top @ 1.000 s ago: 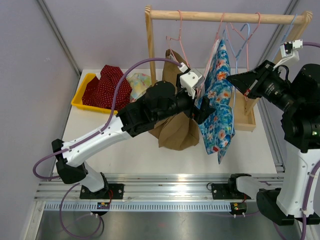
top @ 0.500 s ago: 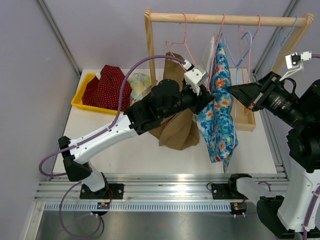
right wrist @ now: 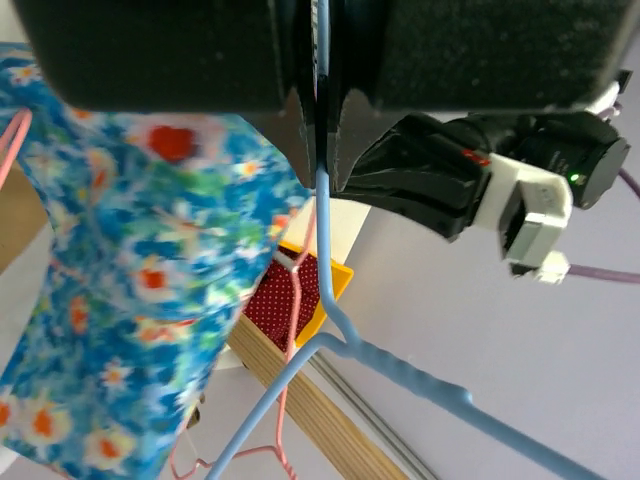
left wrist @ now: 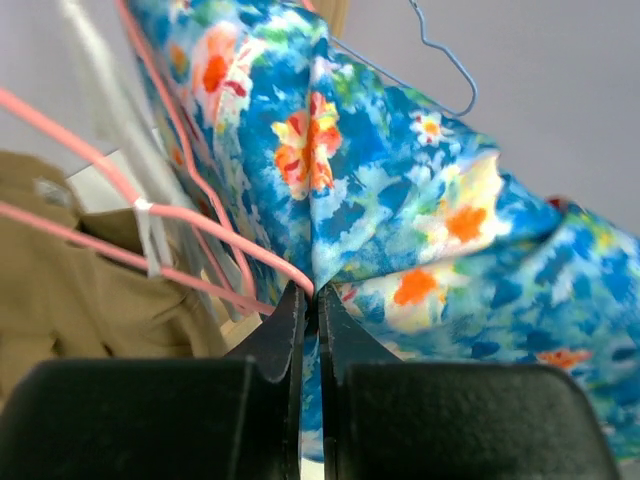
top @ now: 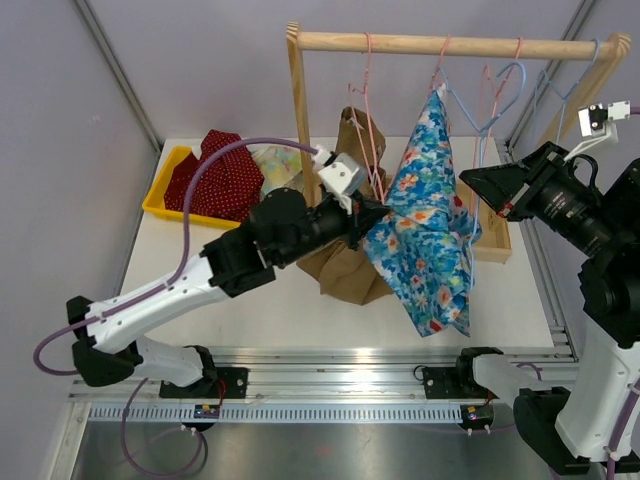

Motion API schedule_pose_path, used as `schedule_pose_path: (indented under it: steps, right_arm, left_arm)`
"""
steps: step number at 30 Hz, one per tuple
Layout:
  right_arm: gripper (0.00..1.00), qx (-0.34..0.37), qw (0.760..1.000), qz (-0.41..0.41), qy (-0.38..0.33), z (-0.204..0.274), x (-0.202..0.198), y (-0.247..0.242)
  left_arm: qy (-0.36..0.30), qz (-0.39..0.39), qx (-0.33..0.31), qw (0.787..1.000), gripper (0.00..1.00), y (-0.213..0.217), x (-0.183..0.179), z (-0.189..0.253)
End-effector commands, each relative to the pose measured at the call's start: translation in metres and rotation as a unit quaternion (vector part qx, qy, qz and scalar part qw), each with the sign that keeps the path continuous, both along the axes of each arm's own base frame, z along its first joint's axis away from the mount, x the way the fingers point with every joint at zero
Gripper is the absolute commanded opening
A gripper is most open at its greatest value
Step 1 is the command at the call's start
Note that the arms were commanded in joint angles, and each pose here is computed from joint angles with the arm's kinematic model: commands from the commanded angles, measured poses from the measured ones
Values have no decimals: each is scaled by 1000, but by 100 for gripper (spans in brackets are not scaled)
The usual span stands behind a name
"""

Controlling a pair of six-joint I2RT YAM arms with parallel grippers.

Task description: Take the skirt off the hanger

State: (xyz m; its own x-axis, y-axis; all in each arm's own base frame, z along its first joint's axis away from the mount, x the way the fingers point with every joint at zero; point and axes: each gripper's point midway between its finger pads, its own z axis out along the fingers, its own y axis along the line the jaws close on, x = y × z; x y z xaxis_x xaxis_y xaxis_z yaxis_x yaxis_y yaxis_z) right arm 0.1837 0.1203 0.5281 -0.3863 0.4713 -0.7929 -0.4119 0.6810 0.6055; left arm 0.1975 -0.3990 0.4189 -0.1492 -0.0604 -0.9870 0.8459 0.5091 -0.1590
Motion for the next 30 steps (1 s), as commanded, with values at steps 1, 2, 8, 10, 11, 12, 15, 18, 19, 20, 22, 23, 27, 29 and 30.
schedule_pose_path:
  steps: [1, 2, 8, 10, 11, 12, 15, 18, 19, 20, 22, 23, 27, 29, 30]
  right_arm:
    - [0, -20, 997, -44, -66, 29, 9, -14]
    - [0, -22, 996, -51, -67, 30, 12, -16]
    - [0, -37, 993, -89, -74, 37, 25, -28]
    - [0, -37, 992, -92, -74, 37, 27, -29]
    - [0, -38, 992, -92, -73, 37, 27, -29]
    - [0, -39, 992, -94, -71, 36, 29, -29]
    - [0, -41, 992, -96, -68, 33, 30, -31]
    - [0, -43, 992, -97, -65, 30, 31, -31]
    - [0, -43, 992, -98, -65, 30, 31, -31]
    - [0, -46, 992, -98, -65, 29, 31, -32]
    - [0, -46, 992, -101, -65, 29, 29, -32]
    - [0, -48, 992, -101, -65, 29, 29, -33]
    - [0, -48, 991, -103, -67, 30, 27, -33]
    - [0, -48, 991, -102, -67, 30, 27, -33]
    - [0, -48, 991, -102, -67, 30, 26, -33]
  left_arm:
    - [8, 20, -14, 1000, 0, 30, -12, 2]
    - [10, 25, -13, 1000, 0, 40, -15, -3]
    - [18, 66, -9, 998, 0, 74, -15, -16]
    - [18, 71, -11, 997, 0, 78, -15, -16]
    - [17, 73, -11, 997, 1, 80, -15, -15]
    - [17, 74, -10, 997, 3, 79, -14, -16]
    - [16, 72, -8, 997, 26, 75, -13, -16]
    - [18, 66, -5, 998, 68, 65, -11, -15]
    - [21, 66, 3, 998, 80, 59, -8, -20]
    - [19, 64, -1, 998, 91, 57, -8, -14]
    - [19, 61, 3, 998, 94, 52, -7, -13]
    - [19, 55, 0, 998, 96, 48, -7, -8]
    - [12, 10, -31, 999, 99, 32, -18, 14]
    - [15, -40, -54, 998, 99, 19, -33, 26]
    - [11, -59, -76, 995, 99, 10, -36, 37]
